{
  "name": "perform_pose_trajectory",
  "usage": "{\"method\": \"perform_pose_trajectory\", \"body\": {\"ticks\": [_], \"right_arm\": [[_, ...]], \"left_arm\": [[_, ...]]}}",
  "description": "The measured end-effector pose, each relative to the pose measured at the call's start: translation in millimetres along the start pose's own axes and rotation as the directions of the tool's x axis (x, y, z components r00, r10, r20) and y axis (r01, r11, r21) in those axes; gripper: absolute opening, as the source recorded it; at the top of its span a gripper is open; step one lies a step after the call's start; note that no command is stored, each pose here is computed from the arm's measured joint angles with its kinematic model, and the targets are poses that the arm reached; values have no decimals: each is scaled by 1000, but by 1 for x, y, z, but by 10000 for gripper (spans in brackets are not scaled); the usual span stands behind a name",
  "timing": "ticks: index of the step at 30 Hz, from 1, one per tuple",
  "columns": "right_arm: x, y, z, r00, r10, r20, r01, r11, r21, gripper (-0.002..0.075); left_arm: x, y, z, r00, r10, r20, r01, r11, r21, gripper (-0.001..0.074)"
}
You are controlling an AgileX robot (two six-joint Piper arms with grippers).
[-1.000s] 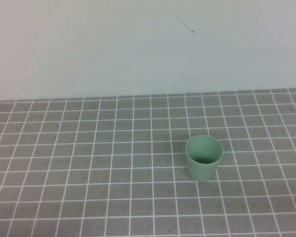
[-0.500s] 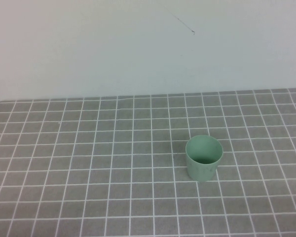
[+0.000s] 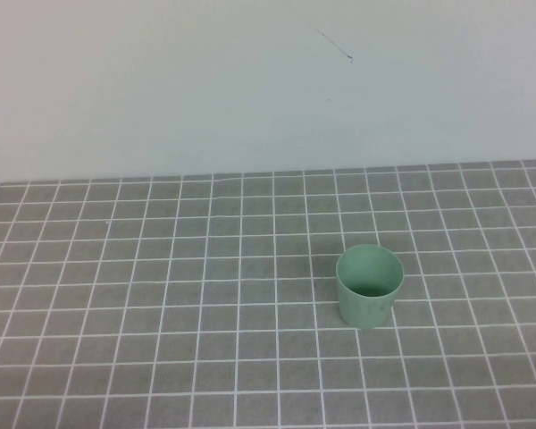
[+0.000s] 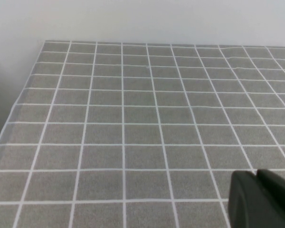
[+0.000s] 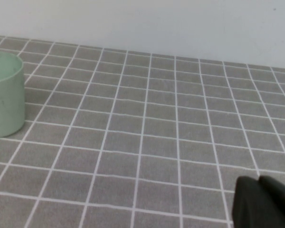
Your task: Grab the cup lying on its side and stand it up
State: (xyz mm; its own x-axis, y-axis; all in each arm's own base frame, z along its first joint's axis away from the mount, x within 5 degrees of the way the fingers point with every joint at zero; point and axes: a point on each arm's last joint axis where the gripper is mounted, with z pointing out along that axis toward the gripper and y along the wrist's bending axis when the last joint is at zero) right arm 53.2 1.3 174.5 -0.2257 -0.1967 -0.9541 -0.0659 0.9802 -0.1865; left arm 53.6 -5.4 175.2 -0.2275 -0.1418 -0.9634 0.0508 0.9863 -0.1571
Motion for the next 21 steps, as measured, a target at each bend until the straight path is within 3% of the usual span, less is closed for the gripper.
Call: {"method": "perform_pose_trajectory", "body": {"ticks": [7, 21], "right_arm": [[-1, -2, 0, 998, -61, 16, 61, 998, 21, -3], [-2, -2, 0, 1000, 8, 23, -8, 1000, 23, -3]], "left_arm": [[0, 0, 0, 1000, 0, 0, 0, 1000, 0, 1], [0, 0, 0, 1000, 8, 0, -8, 1000, 0, 1]]}}
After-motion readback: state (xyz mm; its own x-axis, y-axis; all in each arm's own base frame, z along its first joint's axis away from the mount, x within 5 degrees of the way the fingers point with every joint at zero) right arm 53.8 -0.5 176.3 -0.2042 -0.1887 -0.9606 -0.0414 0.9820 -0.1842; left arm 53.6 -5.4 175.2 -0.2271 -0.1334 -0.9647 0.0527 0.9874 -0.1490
